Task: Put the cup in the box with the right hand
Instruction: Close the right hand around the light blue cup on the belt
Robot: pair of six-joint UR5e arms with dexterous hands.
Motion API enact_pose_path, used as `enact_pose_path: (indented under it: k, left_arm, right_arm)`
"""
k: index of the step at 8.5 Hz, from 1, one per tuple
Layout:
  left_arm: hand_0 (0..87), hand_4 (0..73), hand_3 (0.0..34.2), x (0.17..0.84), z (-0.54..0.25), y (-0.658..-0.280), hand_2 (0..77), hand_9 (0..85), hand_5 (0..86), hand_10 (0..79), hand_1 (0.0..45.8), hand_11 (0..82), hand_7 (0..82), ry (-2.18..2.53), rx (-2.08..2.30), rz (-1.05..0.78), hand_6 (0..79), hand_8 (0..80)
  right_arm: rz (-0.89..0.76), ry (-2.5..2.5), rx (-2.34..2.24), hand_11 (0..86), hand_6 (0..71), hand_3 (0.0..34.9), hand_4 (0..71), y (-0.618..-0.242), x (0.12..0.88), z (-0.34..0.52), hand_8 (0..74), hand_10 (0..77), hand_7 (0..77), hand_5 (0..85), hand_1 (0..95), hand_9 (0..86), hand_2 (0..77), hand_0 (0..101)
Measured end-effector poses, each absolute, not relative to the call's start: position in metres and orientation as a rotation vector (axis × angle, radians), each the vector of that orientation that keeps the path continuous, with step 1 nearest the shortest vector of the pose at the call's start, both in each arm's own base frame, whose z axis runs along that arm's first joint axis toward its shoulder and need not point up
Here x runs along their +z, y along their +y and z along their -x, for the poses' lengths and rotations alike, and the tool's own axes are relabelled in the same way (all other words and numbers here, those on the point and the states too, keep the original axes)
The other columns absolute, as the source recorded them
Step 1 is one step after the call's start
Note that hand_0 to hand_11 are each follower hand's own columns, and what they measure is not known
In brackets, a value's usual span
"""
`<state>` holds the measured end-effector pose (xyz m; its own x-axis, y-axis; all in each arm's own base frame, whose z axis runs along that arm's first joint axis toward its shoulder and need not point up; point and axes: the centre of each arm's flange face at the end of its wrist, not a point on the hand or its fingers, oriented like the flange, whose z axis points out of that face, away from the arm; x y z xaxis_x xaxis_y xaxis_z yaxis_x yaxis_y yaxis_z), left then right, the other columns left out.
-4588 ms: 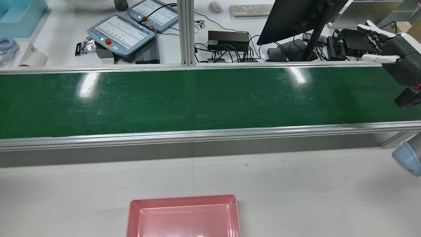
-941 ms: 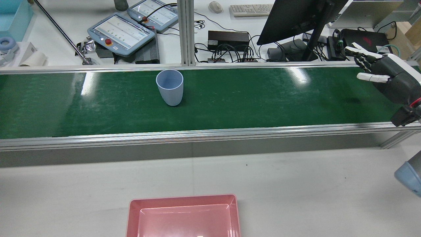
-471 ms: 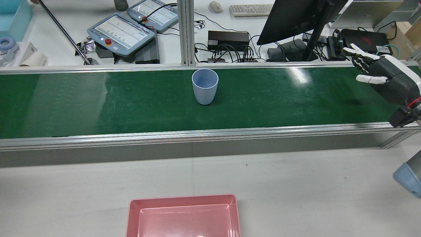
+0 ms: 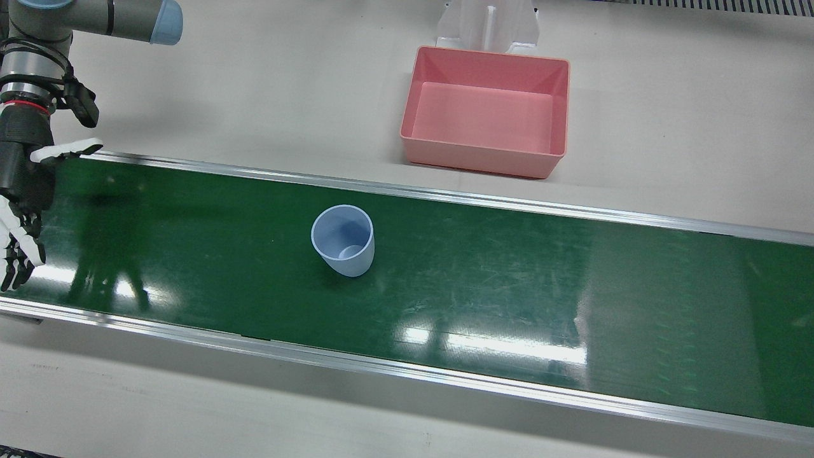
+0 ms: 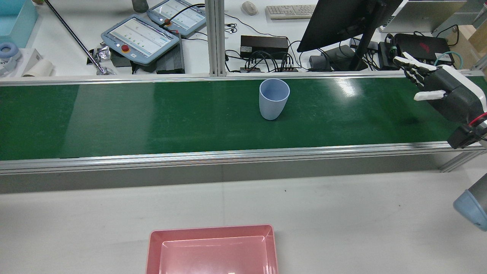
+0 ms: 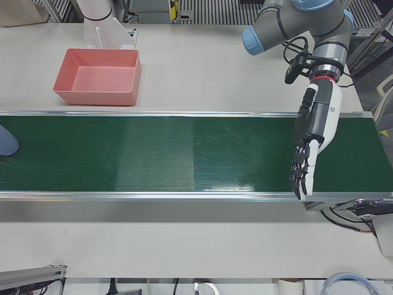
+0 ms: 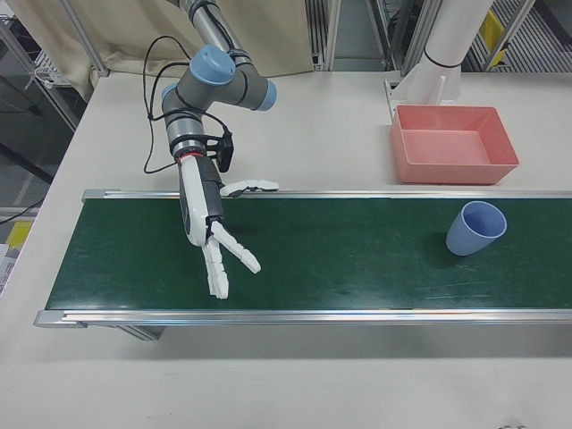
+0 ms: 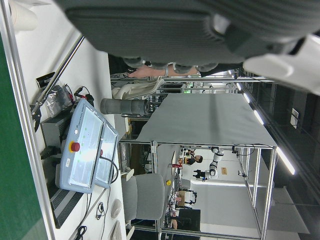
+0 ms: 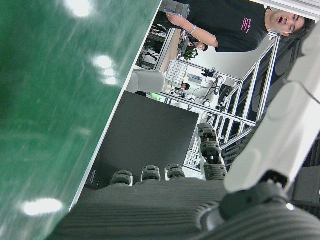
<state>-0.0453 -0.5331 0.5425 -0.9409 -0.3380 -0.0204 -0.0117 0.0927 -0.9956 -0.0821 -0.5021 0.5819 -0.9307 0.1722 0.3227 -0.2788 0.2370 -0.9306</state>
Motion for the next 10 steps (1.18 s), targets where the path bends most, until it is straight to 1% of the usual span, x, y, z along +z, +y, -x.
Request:
enact_pose_path:
  k: [1, 2, 3, 4, 5, 6, 7, 8, 9, 10]
  left_arm:
    - [0.0, 1.1, 0.0, 0.542, 0.045, -0.533, 0.5, 0.0, 0.5, 0.0, 0.5, 0.0, 0.5, 2.126, -1.933, 0.35, 0.5, 0.0]
    - [0.0, 1.1, 0.0, 0.542, 0.045, -0.533, 0.5, 0.0, 0.5, 0.0, 0.5, 0.0, 0.5, 2.127, -1.933, 0.35, 0.5, 0.0]
    - [0.0, 1.1, 0.0, 0.542, 0.045, -0.533, 0.5, 0.0, 0.5, 0.0, 0.5, 0.0, 0.5, 2.126, -1.933, 0.35, 0.5, 0.0]
    - [0.0, 1.1, 0.0, 0.542, 0.045, -0.533, 0.5, 0.0, 0.5, 0.0, 0.5, 0.0, 0.5, 2.126, -1.933, 0.35, 0.5, 0.0]
    - [0.0, 1.1, 0.0, 0.542, 0.045, -0.533, 0.5, 0.0, 0.5, 0.0, 0.5, 0.0, 0.5, 2.127, -1.933, 0.35, 0.5, 0.0]
    - [0.0, 1.1, 0.0, 0.542, 0.045, -0.533, 0.5, 0.0, 0.0, 0.0, 0.5, 0.0, 0.5, 2.126, -1.933, 0.35, 0.5, 0.0]
    - [0.0, 1.1, 0.0, 0.542, 0.045, -0.533, 0.5, 0.0, 0.5, 0.0, 0.5, 0.0, 0.5, 2.126, -1.932, 0.35, 0.0, 0.0]
    - [0.0, 1.1, 0.0, 0.542, 0.045, -0.533, 0.5, 0.0, 0.5, 0.0, 0.5, 0.0, 0.5, 2.126, -1.932, 0.351, 0.0, 0.0]
    - [0.0, 1.1, 0.0, 0.542, 0.045, -0.533, 0.5, 0.0, 0.5, 0.0, 0.5, 0.0, 0.5, 2.126, -1.932, 0.35, 0.0, 0.0]
    - [0.0, 1.1, 0.0, 0.542, 0.045, -0.533, 0.5, 0.0, 0.5, 0.0, 0.5, 0.0, 0.5, 2.126, -1.932, 0.35, 0.0, 0.0]
  right_arm:
    - [-0.097, -2.155, 1.733, 3.3, 1.6, 4.6, 1.1, -0.501, 0.582, 0.085, 1.6, 1.1, 5.5, 3.3, 7.6, 4.4, 2.7, 44]
    - [-0.096, -2.151, 1.727, 3.3, 1.6, 4.5, 0.0, -0.501, 0.581, 0.088, 1.6, 1.1, 5.5, 3.3, 12.5, 4.4, 1.6, 43]
    - [-0.099, -2.149, 1.721, 3.3, 1.6, 4.5, 0.0, -0.501, 0.581, 0.09, 1.6, 1.1, 5.5, 3.3, 8.2, 4.4, 13.6, 43]
    - [-0.1, -2.146, 1.716, 4.4, 2.2, 4.6, 0.0, -0.5, 0.581, 0.091, 1.6, 1.1, 3.8, 3.3, 5.4, 4.4, 4.9, 45]
    - [-0.097, -2.144, 1.712, 4.4, 1.6, 4.6, 0.0, -0.5, 0.581, 0.094, 1.6, 1.1, 3.3, 4.4, 14.7, 4.4, 4.9, 43]
    - [-0.094, -2.142, 1.707, 4.4, 2.2, 4.6, 0.0, -0.499, 0.581, 0.097, 1.6, 1.1, 3.8, 4.4, 8.7, 4.4, 14.2, 43]
    - [-0.093, -2.14, 1.704, 4.4, 2.2, 4.6, 0.0, -0.499, 0.581, 0.099, 1.6, 1.1, 3.3, 4.4, 6.5, 4.4, 6.0, 44]
    - [-0.092, -2.138, 1.703, 4.4, 2.2, 4.6, 0.0, -0.499, 0.581, 0.101, 1.6, 1.1, 3.3, 4.4, 7.6, 4.4, 1.6, 46]
    - [-0.09, -2.137, 1.701, 4.4, 1.6, 4.5, 0.0, -0.498, 0.581, 0.102, 1.6, 1.6, 3.3, 4.4, 7.6, 4.4, 1.6, 46]
    - [-0.087, -2.134, 1.7, 4.4, 2.2, 4.5, 0.0, -0.498, 0.582, 0.104, 1.1, 1.6, 3.3, 4.4, 8.7, 4.4, 9.8, 44]
